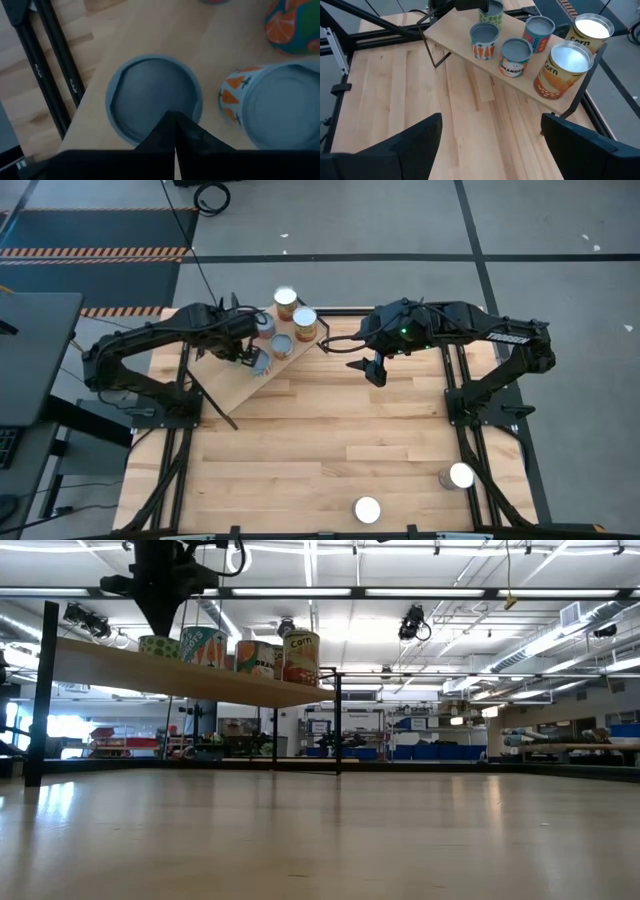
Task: Pick and place cans onto a shelf
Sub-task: Adjust the cans on the shelf
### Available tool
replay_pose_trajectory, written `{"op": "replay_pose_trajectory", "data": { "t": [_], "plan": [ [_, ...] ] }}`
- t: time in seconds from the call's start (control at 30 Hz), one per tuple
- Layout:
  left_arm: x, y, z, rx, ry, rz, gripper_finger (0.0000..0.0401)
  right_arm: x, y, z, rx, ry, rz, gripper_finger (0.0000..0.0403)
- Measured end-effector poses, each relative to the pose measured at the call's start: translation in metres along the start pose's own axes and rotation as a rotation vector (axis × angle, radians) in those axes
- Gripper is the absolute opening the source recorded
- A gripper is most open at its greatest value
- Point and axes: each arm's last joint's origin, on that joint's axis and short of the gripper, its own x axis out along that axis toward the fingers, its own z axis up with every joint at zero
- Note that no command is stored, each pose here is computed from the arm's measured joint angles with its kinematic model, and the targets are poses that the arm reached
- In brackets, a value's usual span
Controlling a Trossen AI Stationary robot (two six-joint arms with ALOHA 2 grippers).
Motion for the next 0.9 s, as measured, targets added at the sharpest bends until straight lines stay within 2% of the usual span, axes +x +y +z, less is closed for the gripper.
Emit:
{"op": "replay_pose_trajectory", "data": {
  "t": [0.3, 0.53, 0.73, 0.9],
  "plan": [
    [0.007, 0.013, 0.019, -0.039, -0.037, 0.083, 0.0004, 0.001, -0.005, 0.001, -0.010, -0.002, -0.016, 0.0348],
    [0.017, 0.007, 0.023, 0.019, 0.060, 0.055, 0.0004, 0.001, -0.005, 0.000, -0.003, 0.004, -0.016, 0.0348],
    [0.021, 0.006, 0.034, 0.012, 0.004, 0.027, 0.0004, 0.001, -0.005, 0.000, -0.001, 0.006, -0.016, 0.0348],
    [0.024, 0.012, 0.042, -0.003, -0.031, 0.049, 0.0004, 0.001, -0.005, 0.000, -0.001, 0.005, -0.017, 0.0348]
  ]
}}
